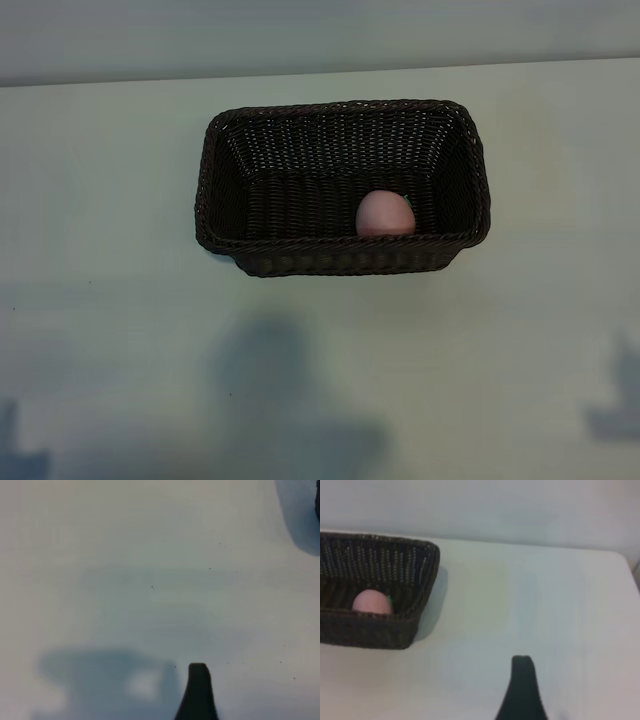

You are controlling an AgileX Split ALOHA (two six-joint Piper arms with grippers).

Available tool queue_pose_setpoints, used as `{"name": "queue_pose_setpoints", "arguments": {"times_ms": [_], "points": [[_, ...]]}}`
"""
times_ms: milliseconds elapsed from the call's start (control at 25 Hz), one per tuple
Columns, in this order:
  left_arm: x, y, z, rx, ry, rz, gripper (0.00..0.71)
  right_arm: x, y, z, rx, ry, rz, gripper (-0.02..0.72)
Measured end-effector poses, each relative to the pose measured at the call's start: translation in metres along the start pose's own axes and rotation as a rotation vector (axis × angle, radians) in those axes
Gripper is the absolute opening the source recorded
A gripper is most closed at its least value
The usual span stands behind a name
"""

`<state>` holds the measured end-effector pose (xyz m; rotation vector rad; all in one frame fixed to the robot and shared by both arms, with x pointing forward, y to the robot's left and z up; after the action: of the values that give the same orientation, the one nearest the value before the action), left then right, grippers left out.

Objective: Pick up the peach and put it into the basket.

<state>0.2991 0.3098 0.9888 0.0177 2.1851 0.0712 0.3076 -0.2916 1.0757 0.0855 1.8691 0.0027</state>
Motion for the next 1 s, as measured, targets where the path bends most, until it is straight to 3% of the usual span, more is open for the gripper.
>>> {"name": "queue_pose_setpoints", "arguments": {"times_ms": [1000], "points": [[0.000, 0.000, 0.000, 0.001, 0.000, 0.000, 0.592, 0.062, -0.004, 0.027, -0.005, 0.175, -0.004, 0.530]]}}
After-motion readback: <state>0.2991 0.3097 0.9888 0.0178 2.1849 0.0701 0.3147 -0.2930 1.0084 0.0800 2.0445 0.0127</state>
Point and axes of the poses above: a point on each arm's last joint axis where the gripper is mounted, z pointing out along that axis toward the gripper, y along the wrist's bending axis when the last joint is at zero, x = y × z, the point moved 9 cm from there along z, pointing out along that axis toward the gripper, and after that the axes turned 3 degrees about z, right-handed, at the moved point
